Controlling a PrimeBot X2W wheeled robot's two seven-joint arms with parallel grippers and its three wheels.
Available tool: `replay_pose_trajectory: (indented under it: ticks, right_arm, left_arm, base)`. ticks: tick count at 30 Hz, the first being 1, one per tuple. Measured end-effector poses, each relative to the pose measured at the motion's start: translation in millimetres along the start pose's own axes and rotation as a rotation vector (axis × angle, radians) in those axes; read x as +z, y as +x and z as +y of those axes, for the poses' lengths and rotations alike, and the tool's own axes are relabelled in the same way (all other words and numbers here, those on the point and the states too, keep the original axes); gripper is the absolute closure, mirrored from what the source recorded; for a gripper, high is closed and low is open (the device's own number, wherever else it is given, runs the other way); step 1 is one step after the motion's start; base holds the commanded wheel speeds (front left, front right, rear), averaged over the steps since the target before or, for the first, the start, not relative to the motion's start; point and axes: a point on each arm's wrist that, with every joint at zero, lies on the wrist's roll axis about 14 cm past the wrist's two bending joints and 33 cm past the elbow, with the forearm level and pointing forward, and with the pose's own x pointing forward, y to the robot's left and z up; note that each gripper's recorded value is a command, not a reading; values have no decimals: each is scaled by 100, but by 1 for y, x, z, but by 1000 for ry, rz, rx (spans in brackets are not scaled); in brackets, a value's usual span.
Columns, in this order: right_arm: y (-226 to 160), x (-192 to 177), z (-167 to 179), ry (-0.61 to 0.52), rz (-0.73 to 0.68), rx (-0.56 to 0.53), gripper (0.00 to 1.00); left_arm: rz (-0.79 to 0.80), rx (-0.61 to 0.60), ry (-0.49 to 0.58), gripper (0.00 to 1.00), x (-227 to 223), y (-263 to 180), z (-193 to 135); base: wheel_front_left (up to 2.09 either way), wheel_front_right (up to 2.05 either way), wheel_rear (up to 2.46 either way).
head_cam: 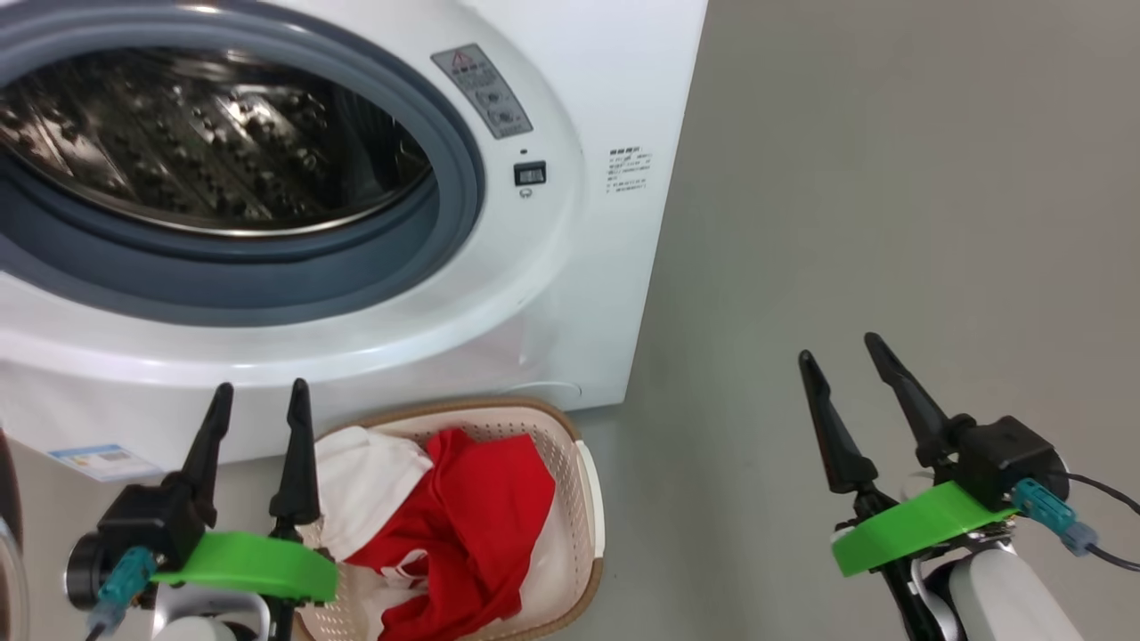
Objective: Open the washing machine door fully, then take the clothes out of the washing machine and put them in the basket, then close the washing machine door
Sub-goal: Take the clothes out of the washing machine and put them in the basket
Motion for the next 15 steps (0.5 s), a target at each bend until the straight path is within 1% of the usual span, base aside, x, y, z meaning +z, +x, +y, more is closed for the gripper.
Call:
replay_pose_trajectory:
  ticks: [5,8,10,12,15]
  right_arm:
    - [-10,15,-9,-8,-43,-32,0]
    - [-14,21,-12,-32,-60,-38,0]
    - [-15,27,-12,-37,-76,-39,0]
    - [-19,30,-13,-40,-86,-44,0]
    - [-23,34,-14,-41,-97,-47,0]
  left_arm:
    - [-75,-1,22,0,26,-12,0]
    - [-119,-5,32,0,40,-18,-1]
    - [-141,-24,40,0,47,-22,-6]
    - [-158,-43,46,0,52,-30,-10]
    - [-156,-42,47,0,52,-38,-9]
  base:
    - [0,0,0]
    - [0,0,0]
    - [0,0,0]
    - [0,0,0]
    - [0,0,0]
